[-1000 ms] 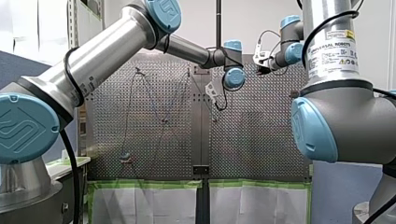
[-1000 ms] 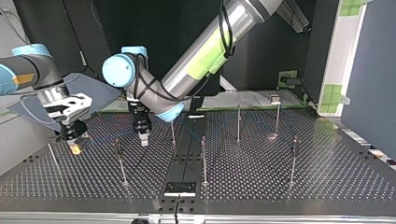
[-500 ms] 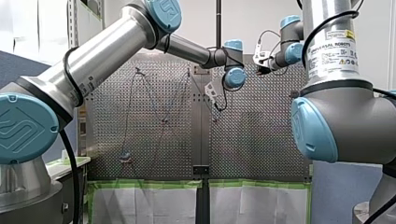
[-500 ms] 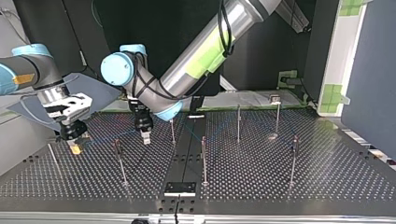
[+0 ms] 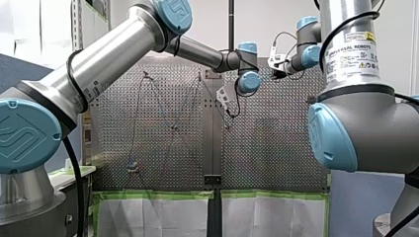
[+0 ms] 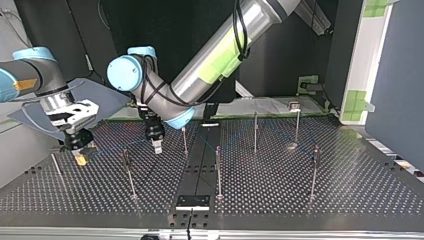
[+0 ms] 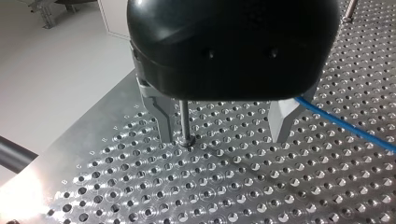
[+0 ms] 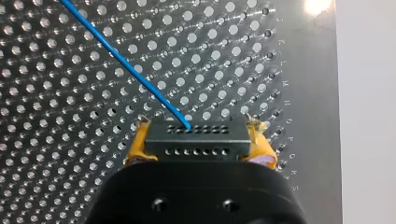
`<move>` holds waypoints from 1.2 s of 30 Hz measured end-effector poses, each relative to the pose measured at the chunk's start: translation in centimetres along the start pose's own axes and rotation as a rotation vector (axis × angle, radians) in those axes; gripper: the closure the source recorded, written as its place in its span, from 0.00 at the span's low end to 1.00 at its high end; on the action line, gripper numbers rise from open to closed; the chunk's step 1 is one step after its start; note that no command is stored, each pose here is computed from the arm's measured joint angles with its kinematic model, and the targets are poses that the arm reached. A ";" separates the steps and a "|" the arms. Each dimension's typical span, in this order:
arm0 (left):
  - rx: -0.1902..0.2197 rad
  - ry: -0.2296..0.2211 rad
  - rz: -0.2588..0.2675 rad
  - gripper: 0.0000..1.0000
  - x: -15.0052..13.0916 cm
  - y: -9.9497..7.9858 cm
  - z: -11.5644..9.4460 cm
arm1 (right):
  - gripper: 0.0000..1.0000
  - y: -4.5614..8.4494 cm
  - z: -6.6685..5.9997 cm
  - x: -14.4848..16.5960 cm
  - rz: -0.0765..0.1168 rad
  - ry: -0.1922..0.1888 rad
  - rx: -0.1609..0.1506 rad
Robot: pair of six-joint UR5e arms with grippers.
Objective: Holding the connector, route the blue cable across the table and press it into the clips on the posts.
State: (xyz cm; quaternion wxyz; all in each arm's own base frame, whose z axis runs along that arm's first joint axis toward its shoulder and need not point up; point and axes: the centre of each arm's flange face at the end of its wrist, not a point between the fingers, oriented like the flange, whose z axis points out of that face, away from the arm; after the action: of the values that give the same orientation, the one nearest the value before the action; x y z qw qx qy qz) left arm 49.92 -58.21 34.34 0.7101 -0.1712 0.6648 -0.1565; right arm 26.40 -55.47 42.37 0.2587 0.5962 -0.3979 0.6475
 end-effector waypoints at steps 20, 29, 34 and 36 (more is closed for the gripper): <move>-0.012 -0.001 0.001 0.00 0.0 0.0 -0.2 | 1.00 0.0 0.0 0.0 0.000 0.000 0.000; -0.015 -0.001 0.001 0.00 0.0 0.1 -0.3 | 1.00 0.0 0.0 0.0 0.000 0.000 0.000; -0.016 -0.001 0.001 0.00 0.0 0.1 -0.3 | 1.00 0.0 0.0 0.0 0.000 0.000 0.000; -0.017 -0.001 0.001 0.00 0.0 0.1 -0.3 | 1.00 0.0 0.0 0.0 0.000 0.000 0.000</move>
State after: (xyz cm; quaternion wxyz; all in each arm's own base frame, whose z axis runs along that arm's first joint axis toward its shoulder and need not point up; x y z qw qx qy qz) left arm 49.58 -58.18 34.26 0.7090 -0.1769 0.6659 -0.1505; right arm 26.40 -55.47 42.37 0.2587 0.5962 -0.3979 0.6475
